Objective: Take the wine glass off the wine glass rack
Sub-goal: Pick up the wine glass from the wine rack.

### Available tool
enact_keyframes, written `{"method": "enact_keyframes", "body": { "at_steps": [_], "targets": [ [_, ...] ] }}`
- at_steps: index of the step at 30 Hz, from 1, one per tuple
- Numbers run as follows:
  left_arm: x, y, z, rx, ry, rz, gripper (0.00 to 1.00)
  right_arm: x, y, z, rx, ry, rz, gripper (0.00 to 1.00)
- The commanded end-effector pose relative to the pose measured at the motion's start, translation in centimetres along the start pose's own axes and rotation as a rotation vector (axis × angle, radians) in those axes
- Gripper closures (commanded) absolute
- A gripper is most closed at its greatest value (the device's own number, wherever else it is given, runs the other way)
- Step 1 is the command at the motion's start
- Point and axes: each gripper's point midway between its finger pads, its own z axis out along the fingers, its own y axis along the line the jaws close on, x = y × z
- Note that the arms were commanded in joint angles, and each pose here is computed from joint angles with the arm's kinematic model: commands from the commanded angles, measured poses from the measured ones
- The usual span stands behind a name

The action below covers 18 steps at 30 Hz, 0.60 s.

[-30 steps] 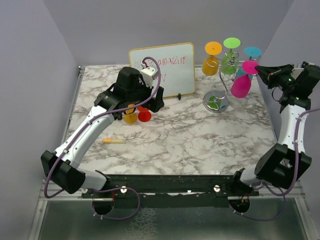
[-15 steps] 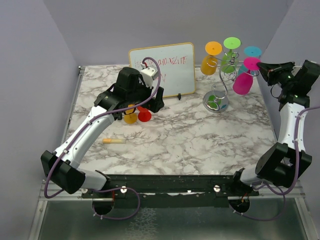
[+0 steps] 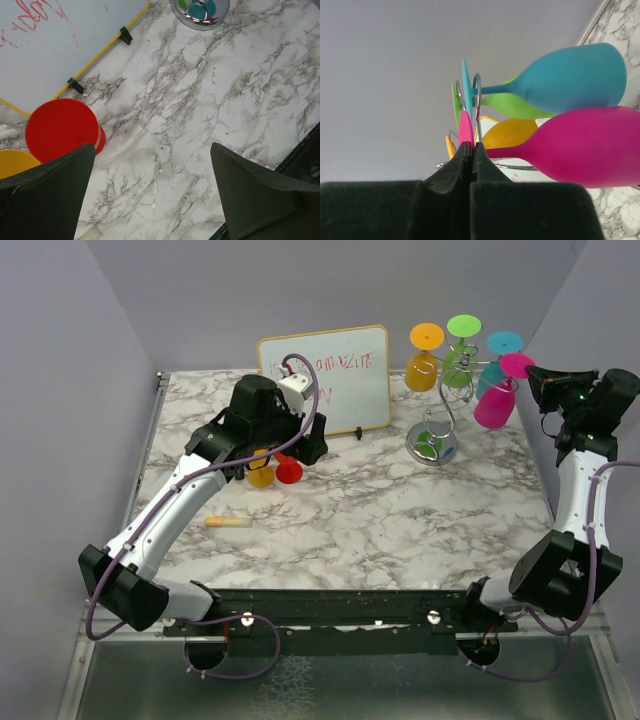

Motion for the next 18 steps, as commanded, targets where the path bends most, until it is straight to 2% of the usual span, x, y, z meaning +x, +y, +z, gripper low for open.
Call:
{"method": "enact_keyframes", "body": {
  "at_steps": [1, 9, 15, 18],
  "targets": [
    [-1.1, -0.2, -1.2, -0.007, -0.048, -0.004, 0.01, -1.4, 1.1, -1.2, 0.004, -0.106, -0.004, 1.0],
    [-1.4, 0.9, -1.9, -0.077, -0.071, -0.003, 0.01, -1.7, 1.5, -4.9, -0.018, -0.241, 0.048, 1.0],
    [-1.5, 0.8, -2.0, -0.077, -0.08, -0.002, 0.01, -1.7, 0.8, -6.5, 0.038, -0.28, 0.028, 0.99],
    [-1.4, 0.8, -1.8, -0.075, -0.075, -0.009, 0.01, -1.8, -1.1, -7.6, 0.116, -0.324, -0.007, 0.99]
  ]
}}
